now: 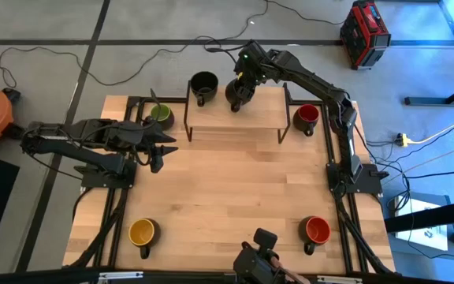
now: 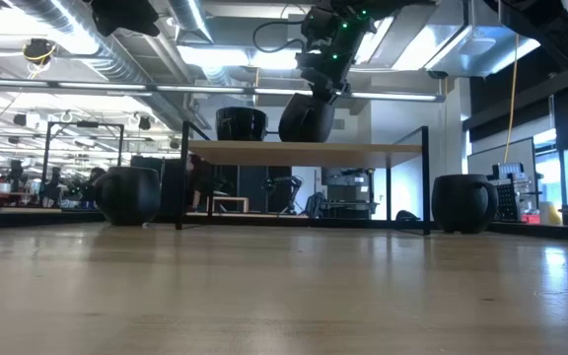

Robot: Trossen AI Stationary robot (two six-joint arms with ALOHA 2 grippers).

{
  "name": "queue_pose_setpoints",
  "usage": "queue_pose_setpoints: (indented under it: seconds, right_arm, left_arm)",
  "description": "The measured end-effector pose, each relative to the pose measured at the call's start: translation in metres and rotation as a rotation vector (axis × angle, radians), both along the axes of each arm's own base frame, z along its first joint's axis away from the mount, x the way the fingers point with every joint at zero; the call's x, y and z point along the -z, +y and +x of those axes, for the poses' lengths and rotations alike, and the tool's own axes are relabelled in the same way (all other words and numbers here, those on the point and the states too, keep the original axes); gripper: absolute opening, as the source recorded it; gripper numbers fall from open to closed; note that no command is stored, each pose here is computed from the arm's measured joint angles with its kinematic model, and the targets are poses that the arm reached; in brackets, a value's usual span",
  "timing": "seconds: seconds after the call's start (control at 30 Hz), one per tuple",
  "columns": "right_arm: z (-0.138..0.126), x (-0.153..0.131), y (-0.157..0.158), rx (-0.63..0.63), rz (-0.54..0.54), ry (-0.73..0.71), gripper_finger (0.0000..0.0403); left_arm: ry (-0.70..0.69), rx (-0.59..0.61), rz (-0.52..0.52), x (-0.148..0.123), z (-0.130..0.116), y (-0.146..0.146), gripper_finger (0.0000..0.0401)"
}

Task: Place coffee mugs
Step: Put the black mug on the shelf

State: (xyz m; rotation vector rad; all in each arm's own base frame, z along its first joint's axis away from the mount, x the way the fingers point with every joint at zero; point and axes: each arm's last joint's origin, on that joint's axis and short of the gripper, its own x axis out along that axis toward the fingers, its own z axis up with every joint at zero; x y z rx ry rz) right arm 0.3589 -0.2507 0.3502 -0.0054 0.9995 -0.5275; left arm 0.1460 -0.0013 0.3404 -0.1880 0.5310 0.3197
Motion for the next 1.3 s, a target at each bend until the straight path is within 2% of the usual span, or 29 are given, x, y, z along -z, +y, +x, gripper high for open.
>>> queue_pose_setpoints:
  seconds: [0.37, 0.8, 1.3]
  right_arm:
    - [0.002, -0.001, 0.0, -0.012, 0.007, -0.032, 0.0037]
    - [0.008, 0.008, -0.004, -0.018, 0.027, -0.04, 0.0088]
    - [0.015, 0.005, -0.009, -0.022, -0.031, -0.103, 0.0092]
  left_arm:
    - [0.001, 0.002, 0.003, 0.0, 0.0, 0.0, 0.0137]
    - [0.001, 0.002, 0.002, 0.0, 0.0, 0.0, 0.0137]
    - [0.001, 0.001, 0.0, 0.0, 0.0, 0.0, 0.0137]
